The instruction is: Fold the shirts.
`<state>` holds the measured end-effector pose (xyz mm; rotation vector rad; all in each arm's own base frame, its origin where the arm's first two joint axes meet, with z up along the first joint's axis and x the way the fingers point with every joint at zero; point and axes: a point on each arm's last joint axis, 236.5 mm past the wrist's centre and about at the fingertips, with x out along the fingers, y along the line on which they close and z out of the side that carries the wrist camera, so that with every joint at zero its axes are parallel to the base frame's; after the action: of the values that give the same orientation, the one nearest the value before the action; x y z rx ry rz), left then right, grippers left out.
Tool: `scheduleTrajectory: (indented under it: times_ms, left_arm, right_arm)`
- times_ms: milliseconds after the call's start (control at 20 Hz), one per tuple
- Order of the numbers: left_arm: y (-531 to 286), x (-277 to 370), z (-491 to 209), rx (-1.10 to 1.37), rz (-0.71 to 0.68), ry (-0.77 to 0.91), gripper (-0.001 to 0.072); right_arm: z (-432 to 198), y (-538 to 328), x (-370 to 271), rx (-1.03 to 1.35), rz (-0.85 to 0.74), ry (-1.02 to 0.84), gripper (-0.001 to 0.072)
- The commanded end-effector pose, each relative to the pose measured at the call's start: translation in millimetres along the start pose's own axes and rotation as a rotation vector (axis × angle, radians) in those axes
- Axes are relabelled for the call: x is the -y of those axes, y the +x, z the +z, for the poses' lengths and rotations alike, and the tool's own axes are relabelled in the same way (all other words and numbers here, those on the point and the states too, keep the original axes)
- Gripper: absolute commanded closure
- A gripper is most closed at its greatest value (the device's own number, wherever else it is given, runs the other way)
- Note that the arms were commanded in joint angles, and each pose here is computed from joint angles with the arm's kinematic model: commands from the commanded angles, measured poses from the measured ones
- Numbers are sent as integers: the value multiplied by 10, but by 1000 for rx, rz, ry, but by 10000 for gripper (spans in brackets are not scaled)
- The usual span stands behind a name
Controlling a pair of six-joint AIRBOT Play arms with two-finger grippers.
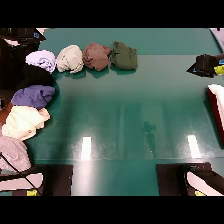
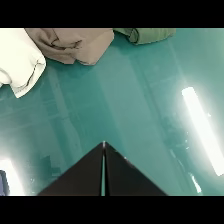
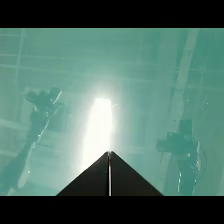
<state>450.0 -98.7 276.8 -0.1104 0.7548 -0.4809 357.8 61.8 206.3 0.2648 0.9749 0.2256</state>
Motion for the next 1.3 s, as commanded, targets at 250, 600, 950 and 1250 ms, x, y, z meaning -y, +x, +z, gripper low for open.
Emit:
scheduleTrajectory:
  times_ms: [250,600,950,1250]
  left_arm:
    - [-3,2,2,1,0,1,685]
    - [-3,1,5,2,1,1,685]
    - [-5,0,99,42,1,-3,685]
    - [-4,5,71,30,-1,-3,684]
  right_arm:
    - [-3,-1,-4,0,1,0,688]
    - [2,-1,-3,2,0,0,688]
    - [184,357,19,11,15,15,683]
    - [848,1593,-163,194,58,3,74]
